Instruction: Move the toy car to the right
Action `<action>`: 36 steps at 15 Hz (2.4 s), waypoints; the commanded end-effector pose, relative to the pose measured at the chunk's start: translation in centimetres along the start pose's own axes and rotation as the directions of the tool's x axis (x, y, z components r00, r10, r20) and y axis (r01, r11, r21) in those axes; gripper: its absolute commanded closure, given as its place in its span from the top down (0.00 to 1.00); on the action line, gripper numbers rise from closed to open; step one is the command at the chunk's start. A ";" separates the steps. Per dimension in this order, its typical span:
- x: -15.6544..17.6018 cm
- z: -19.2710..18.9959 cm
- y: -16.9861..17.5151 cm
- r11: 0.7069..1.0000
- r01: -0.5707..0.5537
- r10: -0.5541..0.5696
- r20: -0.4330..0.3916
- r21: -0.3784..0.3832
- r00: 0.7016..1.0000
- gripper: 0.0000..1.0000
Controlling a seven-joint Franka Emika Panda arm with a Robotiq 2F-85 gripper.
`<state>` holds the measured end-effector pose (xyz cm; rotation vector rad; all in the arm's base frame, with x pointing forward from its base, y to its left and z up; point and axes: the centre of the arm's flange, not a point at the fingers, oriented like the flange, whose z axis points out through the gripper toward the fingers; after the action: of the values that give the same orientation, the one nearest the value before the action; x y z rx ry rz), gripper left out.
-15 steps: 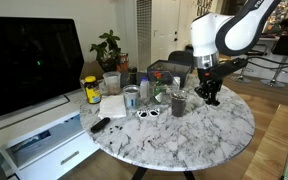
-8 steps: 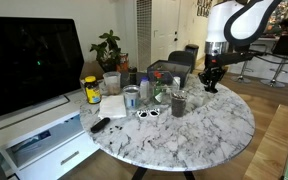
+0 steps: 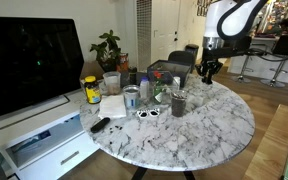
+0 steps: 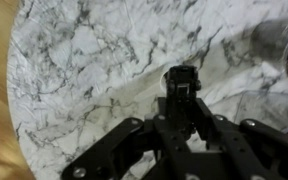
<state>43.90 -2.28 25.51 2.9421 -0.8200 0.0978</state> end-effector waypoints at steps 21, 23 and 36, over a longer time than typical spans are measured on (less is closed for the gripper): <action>17.9 12.2 7.8 0.874 -0.482 0.483 0.000 0.054 0.876 0.07; 19.2 12.9 7.9 0.871 -0.486 0.488 -0.006 0.065 0.873 0.07; 25.2 18.5 7.8 0.919 -0.374 0.381 -0.034 0.124 0.924 0.07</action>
<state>60.74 -22.52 11.65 2.7754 -1.4537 0.2567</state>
